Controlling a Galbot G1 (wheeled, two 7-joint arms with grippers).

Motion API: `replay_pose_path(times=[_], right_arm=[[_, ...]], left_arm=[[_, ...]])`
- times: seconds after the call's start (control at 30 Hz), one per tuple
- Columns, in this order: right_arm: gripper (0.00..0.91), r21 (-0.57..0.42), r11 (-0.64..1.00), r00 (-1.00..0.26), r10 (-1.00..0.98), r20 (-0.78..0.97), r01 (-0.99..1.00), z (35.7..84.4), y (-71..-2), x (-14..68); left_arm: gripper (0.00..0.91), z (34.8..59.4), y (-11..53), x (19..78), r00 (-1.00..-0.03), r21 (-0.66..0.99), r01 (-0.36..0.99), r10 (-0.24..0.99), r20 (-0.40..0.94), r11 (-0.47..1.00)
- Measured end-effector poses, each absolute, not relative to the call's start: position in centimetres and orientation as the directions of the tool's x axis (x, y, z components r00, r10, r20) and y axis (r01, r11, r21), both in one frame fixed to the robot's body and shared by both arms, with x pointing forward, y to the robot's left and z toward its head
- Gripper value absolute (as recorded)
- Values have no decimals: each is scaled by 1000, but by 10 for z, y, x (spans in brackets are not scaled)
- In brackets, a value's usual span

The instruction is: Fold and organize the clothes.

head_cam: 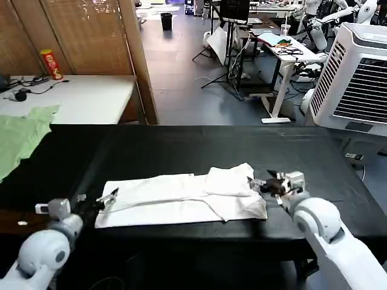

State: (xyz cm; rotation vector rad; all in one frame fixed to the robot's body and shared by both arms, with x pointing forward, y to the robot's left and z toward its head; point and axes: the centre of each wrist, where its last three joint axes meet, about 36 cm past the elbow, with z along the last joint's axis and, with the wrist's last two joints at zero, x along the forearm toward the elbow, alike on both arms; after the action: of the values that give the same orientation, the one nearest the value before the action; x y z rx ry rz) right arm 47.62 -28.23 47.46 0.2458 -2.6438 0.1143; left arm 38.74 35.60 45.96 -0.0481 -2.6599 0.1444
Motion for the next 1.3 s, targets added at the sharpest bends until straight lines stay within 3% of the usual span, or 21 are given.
replay_pose_path(times=[0.17,0.23,0.27,0.33,0.37,0.43,0.6,0.7,1.0,1.1,1.17,1.2,1.23,1.27,1.3], right_arm=[[878,-9,987,-866,-139,481,-163,451,-276,503],[868,0,988,-862,-135,488,-154,444,-273,510],[770,6,988,-860,-135,492,-152,441,-271,513],[741,13,989,-856,-134,500,-147,436,-268,516],[702,18,989,-853,-137,504,-148,433,-265,517],[614,23,989,-849,-140,510,-149,429,-262,517],[254,30,989,-844,-142,518,-147,424,-257,517],[127,33,989,-842,-140,521,-144,421,-255,517],[49,-15,996,-873,-65,484,-83,408,-250,515],[49,-27,998,-880,-42,473,-62,406,-247,512],[98,-20,997,-880,-52,472,-70,406,-245,510],[390,-14,997,-880,-62,471,-78,406,-245,510],[878,-10,996,-880,-70,469,-84,407,-244,510],[878,-6,996,-881,-73,467,-86,408,-245,509],[878,-2,996,-882,-78,465,-89,410,-246,509]], left_arm=[[858,446,357,407,-881,-148,-13,59,470,989],[702,441,359,413,-876,-162,-24,57,480,986],[566,438,361,415,-873,-168,-27,58,484,985],[224,435,363,419,-868,-189,-30,68,493,982],[166,434,364,420,-865,-197,-32,71,496,980],[137,430,365,423,-861,-213,-39,75,503,976],[39,420,370,428,-852,-224,-63,65,519,972],[0,415,373,429,-850,-224,-79,52,525,971],[0,408,374,432,-866,-189,-86,21,500,978],[0,405,373,433,-880,-149,-83,-2,475,985],[0,405,373,435,-886,-139,-83,-10,464,987],[59,406,373,435,-888,-139,-82,-9,459,987],[692,407,373,436,-890,-139,-81,-9,455,987],[878,407,373,436,-892,-143,-75,-2,452,987],[878,408,373,437,-894,-144,-72,0,449,987]])
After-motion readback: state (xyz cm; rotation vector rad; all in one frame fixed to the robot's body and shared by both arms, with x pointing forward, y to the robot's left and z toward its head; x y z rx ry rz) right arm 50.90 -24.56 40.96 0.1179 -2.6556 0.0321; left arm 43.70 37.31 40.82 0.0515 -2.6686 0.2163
